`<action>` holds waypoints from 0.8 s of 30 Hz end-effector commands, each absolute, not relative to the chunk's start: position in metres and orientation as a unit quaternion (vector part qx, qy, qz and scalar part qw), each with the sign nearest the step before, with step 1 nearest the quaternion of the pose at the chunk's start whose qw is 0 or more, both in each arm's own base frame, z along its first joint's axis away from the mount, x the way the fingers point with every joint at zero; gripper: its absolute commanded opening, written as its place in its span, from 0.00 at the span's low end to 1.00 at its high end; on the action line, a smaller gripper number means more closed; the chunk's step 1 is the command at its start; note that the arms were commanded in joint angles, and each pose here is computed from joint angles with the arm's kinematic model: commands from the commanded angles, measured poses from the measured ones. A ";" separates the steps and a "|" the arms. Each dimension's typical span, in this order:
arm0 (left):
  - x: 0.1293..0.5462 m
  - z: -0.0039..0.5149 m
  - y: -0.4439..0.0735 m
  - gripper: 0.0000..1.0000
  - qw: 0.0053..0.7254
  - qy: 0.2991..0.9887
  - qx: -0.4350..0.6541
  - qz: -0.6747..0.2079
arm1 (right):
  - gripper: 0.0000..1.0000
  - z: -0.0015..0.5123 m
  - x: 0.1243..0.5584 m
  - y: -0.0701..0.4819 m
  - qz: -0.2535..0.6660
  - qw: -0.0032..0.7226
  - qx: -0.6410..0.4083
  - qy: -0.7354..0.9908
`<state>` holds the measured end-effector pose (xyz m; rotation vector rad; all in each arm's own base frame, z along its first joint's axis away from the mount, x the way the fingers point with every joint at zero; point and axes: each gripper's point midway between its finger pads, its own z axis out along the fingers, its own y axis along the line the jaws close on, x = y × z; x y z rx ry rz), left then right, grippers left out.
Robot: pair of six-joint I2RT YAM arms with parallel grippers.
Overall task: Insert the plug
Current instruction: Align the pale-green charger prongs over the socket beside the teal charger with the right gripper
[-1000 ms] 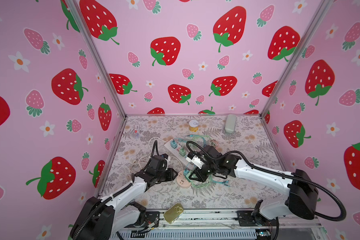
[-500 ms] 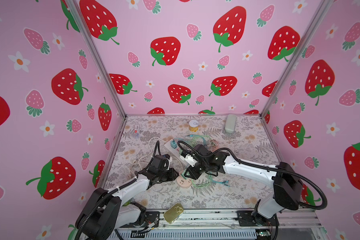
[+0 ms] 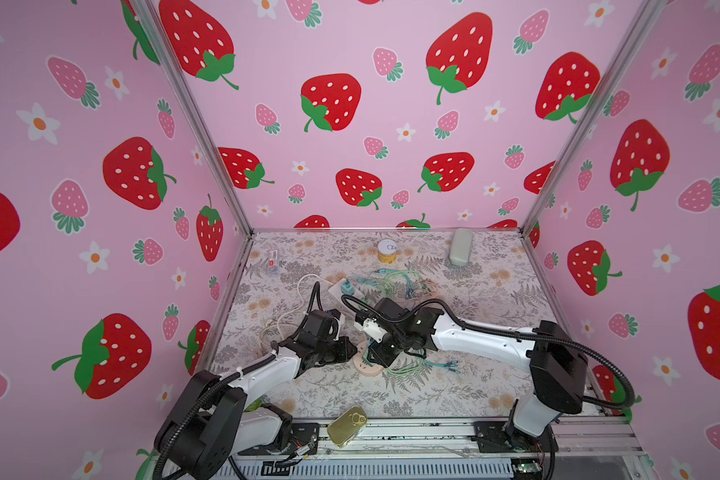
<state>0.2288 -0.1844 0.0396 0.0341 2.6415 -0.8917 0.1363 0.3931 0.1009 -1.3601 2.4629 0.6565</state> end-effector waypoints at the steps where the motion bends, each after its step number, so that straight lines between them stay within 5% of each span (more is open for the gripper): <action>1: 0.225 0.036 -0.186 0.18 0.166 0.934 0.015 -0.317 | 0.03 0.096 0.138 0.394 0.199 0.128 -0.467 0.852; 24: 0.218 0.029 -0.181 0.17 0.164 0.936 0.014 -0.311 | 0.00 0.081 0.143 0.402 0.149 0.139 -0.468 0.860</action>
